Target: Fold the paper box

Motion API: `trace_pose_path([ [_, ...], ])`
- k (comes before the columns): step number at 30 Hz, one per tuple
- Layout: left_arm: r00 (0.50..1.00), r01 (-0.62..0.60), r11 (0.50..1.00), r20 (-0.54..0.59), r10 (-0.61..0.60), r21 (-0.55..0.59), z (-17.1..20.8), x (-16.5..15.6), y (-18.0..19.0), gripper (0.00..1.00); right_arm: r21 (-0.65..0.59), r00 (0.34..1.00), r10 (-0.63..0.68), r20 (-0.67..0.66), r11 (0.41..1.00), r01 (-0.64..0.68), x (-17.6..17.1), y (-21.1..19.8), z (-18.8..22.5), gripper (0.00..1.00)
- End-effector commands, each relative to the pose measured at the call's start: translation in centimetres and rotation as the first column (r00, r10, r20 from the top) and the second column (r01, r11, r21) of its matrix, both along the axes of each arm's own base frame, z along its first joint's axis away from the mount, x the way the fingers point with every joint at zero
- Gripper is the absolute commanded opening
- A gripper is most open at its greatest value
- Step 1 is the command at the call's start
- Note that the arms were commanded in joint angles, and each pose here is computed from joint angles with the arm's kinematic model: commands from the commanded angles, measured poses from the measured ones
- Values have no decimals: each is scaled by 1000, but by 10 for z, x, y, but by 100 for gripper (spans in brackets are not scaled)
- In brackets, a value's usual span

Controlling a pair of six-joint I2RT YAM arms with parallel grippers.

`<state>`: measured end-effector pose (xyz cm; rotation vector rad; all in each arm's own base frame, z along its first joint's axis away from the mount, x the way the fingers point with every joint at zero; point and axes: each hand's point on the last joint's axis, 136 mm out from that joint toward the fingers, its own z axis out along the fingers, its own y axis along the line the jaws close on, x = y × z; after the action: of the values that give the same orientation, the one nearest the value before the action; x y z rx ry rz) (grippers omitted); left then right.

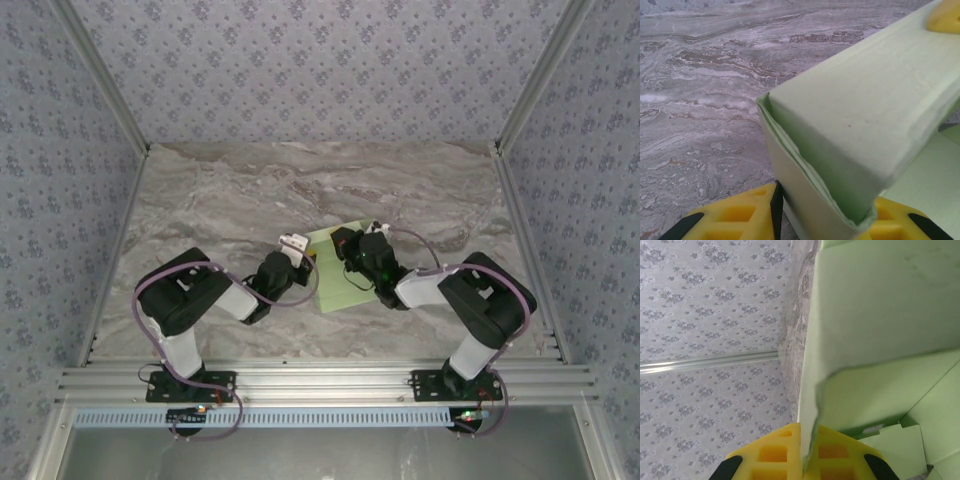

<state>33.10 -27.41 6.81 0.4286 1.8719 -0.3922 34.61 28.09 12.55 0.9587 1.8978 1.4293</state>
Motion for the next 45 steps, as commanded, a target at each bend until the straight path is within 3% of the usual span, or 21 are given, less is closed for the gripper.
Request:
trace_pose_path([
  [1, 993, -71, 991, 89, 81, -110, 39, 24, -6, 32, -116, 990, 24, -137, 992, -40, -28, -1, -38, 0],
  [5, 990, -101, 988, 89, 112, -116, 38, 26, -7, 29, -144, 982, 38, -187, 987, -66, -33, 5, -40, 0],
  [9, 985, -145, 982, 80, 156, -125, 38, 29, -1, 25, -152, 973, 35, -229, 986, -71, -38, 6, -44, 9],
  [13, 984, -145, 985, 88, 153, -91, 36, 31, -2, 16, -127, 964, 63, -258, 987, -98, -44, 11, -45, 32],
  [17, 983, -149, 987, 98, 155, -63, 35, 30, 2, 13, -133, 961, 107, -256, 980, -145, -46, 7, -32, 43],
  [24, 992, -86, 996, 96, 85, 3, 29, 27, 3, 7, -293, 947, 164, -274, 924, -245, -75, -32, -2, 53],
  [28, 996, -58, 998, 73, 59, -18, 24, 27, 10, 7, -347, 958, 149, -245, 909, -230, -84, -64, 20, 55],
  [33, 998, -15, 999, 56, 17, -30, 17, 27, 13, 7, -452, 979, 154, -137, 869, -200, -65, -104, 47, 62],
  [39, 994, 98, 994, 42, -96, -50, 15, 20, 10, 6, -570, 935, 339, -103, 751, -334, -23, -129, 53, 65],
  [41, 990, 139, 989, 30, -138, -43, 17, 19, 7, 5, -605, 887, 445, -123, 675, -422, -15, -122, 48, 69],
  [45, 981, 191, 981, 22, -191, -19, 20, 20, -1, 6, -614, 771, 625, -121, 563, -553, -13, -92, 41, 68],
])
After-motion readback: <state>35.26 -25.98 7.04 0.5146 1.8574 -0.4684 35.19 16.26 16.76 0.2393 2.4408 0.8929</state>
